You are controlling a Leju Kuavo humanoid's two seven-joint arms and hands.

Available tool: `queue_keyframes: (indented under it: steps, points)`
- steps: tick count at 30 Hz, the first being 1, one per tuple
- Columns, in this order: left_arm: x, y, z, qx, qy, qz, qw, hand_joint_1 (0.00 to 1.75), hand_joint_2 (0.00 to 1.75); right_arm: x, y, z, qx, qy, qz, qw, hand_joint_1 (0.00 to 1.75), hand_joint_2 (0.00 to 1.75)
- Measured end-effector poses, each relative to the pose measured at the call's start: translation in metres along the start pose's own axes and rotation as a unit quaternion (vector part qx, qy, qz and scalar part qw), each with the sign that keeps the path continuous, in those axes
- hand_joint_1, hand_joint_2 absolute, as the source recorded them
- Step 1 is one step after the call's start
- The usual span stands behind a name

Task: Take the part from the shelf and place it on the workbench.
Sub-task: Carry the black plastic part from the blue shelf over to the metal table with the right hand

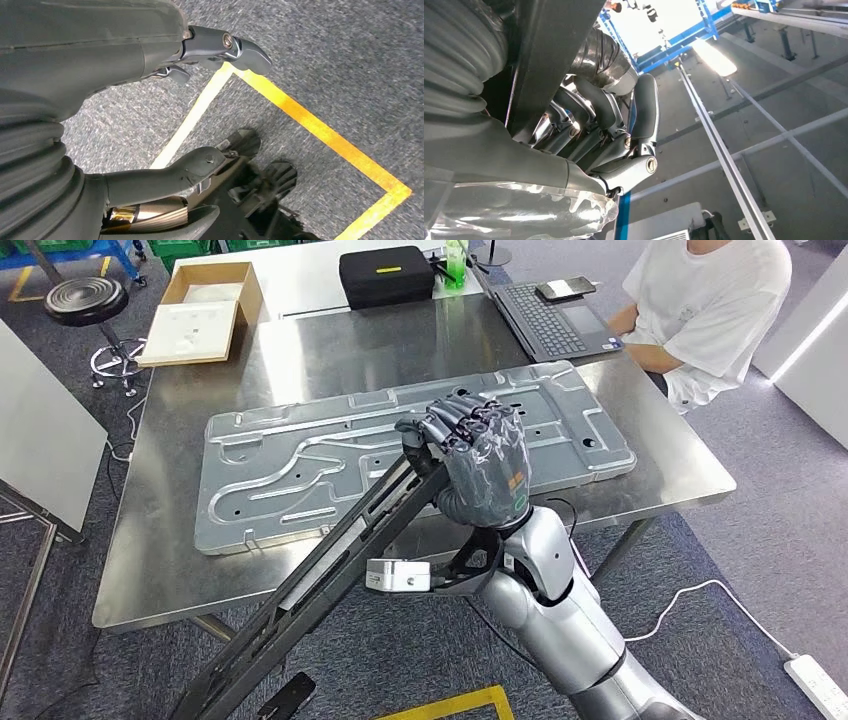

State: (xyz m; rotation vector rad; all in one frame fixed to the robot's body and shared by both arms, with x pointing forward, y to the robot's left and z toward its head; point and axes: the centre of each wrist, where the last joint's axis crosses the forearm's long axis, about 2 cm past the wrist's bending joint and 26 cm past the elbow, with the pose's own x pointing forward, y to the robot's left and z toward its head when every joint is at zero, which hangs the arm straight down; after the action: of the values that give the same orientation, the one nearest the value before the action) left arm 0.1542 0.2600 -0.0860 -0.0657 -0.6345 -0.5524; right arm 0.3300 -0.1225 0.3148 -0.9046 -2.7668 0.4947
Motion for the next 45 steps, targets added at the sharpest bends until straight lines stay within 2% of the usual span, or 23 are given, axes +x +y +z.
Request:
queue_keyframes:
  steps: [15,22,45]
  points:
    - [-0.002,-0.004,0.001,-0.003,-0.002,0.001,1.000,0.00,1.75,-0.003,0.004,0.007,0.016,0.007,0.003,1.000,1.75,1.75]
    - [-0.003,-0.003,0.001,-0.004,-0.008,0.002,1.000,0.00,1.75,-0.006,0.007,0.008,0.025,0.029,-0.030,0.999,1.75,1.75]
    - [-0.006,-0.003,0.002,-0.003,-0.015,0.005,1.000,0.00,1.75,-0.009,0.010,0.011,0.034,0.022,-0.008,0.999,1.75,1.75]
